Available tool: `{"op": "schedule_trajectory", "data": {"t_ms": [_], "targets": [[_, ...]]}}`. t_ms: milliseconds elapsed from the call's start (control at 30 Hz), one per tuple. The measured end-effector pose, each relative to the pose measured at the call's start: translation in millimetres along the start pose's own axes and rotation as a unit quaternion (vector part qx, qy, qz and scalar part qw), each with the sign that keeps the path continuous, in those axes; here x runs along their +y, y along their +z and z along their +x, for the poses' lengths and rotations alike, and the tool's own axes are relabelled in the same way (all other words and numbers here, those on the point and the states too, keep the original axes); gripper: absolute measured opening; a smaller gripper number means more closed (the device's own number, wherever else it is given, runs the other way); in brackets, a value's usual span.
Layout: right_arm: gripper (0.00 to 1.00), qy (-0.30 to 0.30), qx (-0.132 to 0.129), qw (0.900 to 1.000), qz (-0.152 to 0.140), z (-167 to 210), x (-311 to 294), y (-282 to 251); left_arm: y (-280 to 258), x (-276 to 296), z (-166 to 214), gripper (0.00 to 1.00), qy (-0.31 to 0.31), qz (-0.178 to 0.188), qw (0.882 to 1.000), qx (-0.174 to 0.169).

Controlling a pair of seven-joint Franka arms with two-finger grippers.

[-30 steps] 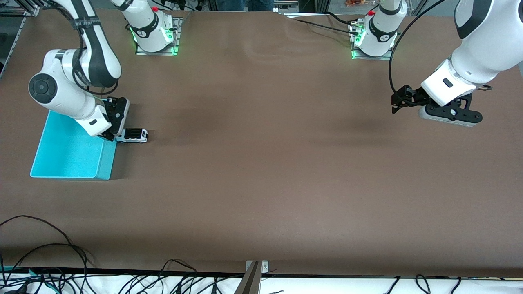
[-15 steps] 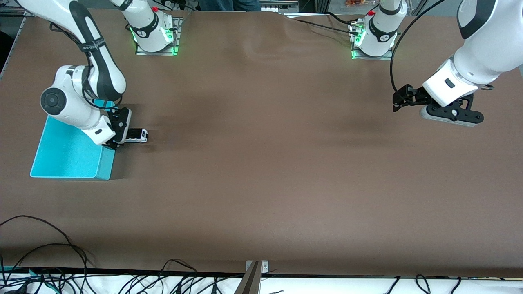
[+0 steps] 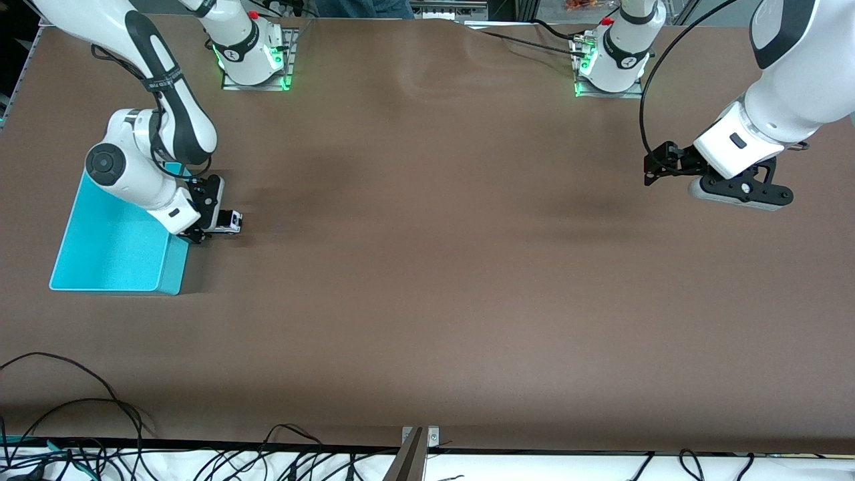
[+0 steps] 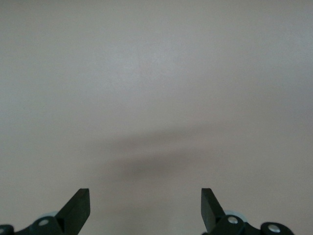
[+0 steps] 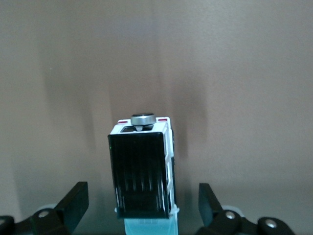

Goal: Wind and store white jeep toy

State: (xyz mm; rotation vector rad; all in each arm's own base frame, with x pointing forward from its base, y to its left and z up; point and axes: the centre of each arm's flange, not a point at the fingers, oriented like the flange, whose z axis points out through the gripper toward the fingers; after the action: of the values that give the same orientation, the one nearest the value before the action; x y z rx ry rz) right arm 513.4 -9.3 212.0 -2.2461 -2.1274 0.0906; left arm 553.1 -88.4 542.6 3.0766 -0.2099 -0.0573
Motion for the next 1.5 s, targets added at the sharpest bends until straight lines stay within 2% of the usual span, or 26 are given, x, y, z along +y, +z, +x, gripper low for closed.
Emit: {"op": "schedule_trajectory", "data": {"t_ms": [333, 667, 967, 1300, 1500], "targets": [[0.50, -0.028, 0.001, 1.000, -0.004, 6.7, -1.8, 4.4, 0.3, 0.0, 0.1, 1.00, 0.000, 0.000, 1.000, -0.001], [0.49, -0.037, 0.003, 0.999, -0.012, 16.6, 0.7, 0.5, 0.2, -0.1, 0.2, 1.00, 0.000, 0.000, 1.000, 0.000], [0.49, -0.039, 0.004, 0.999, -0.033, 20.2, 13.4, -36.1, -5.5, -0.2, 3.0, 1.00, 0.000, -0.001, 1.000, 0.006], [0.49, -0.031, 0.002, 1.000, -0.002, 13.7, 40.3, -104.8, -3.3, -14.0, 10.3, 1.00, -0.011, -0.003, 1.000, 0.003], [0.49, -0.011, -0.001, 1.000, 0.019, -17.1, 50.8, -143.1, -7.8, -32.2, 7.6, 1.00, -0.026, -0.002, 1.000, -0.007]]}}
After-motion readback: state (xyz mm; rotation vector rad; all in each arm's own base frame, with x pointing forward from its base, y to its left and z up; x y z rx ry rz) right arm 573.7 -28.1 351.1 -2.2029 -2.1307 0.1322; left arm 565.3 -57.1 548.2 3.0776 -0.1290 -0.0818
